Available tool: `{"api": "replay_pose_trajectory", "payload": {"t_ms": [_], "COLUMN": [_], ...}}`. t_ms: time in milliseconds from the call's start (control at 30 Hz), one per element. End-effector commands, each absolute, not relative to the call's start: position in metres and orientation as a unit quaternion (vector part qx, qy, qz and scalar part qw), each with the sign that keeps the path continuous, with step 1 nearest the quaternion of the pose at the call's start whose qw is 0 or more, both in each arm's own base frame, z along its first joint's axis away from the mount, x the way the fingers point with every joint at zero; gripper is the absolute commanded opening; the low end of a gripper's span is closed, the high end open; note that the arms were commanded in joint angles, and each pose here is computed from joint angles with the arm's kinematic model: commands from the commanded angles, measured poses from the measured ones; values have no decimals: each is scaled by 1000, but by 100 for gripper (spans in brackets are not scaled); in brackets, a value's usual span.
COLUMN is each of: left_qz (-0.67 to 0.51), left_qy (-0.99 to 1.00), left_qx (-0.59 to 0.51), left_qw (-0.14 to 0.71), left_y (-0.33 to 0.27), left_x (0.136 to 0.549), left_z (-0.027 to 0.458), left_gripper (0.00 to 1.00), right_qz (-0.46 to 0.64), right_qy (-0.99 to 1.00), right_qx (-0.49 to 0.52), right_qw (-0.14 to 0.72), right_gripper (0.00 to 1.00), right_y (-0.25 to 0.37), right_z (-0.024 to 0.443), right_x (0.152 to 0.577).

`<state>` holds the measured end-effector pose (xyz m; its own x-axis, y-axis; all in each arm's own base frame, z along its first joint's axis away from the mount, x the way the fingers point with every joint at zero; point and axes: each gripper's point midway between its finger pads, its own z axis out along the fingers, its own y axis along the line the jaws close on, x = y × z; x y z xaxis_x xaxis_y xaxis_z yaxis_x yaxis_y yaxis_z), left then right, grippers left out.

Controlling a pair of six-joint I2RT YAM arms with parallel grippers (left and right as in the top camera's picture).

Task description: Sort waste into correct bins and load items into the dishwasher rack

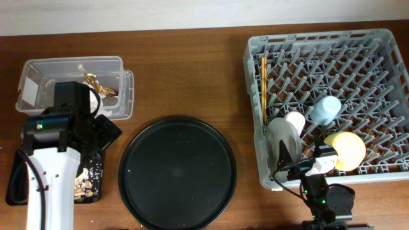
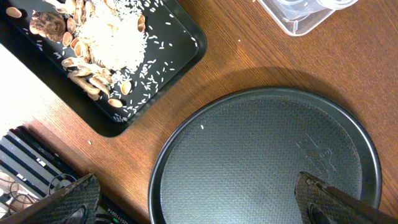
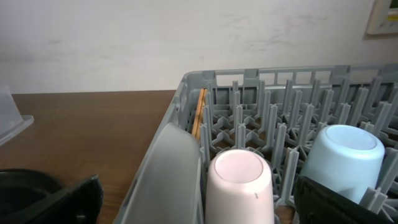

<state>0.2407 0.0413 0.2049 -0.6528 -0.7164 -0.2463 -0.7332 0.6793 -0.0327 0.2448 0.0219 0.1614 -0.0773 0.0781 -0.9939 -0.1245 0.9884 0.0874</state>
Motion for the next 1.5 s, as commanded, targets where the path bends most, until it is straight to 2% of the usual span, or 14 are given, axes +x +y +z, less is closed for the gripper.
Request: {"api": "replay_pose_trajectory", "payload": {"t_ms": [0,1100,1300,1433,1467], "left_qz": [34,34,44,24,1], "left_qy": [906,906,911,913,910], "left_qx": [-402,-402,-400,-384,-373], "left_qw": [129,129,90,133,181], "left_y": [43,43,40,30,25], "left_x": [241,241,219,209,214], "left_z": [209,209,205,182,169], "left_gripper": [99,99,99,99,99], "right_qz": [72,55,55,55,55], "right_qy": [729,731,731,731,731], "right_qx": [-13,2,3,2,2], "right_qw": [680,680,680,680,680], "right_gripper": [99,99,99,99,99], "right_y": [21,13,13,13,13], "right_z": [159,158,158,158,158], "right_x": [245,246,246,246,246]}}
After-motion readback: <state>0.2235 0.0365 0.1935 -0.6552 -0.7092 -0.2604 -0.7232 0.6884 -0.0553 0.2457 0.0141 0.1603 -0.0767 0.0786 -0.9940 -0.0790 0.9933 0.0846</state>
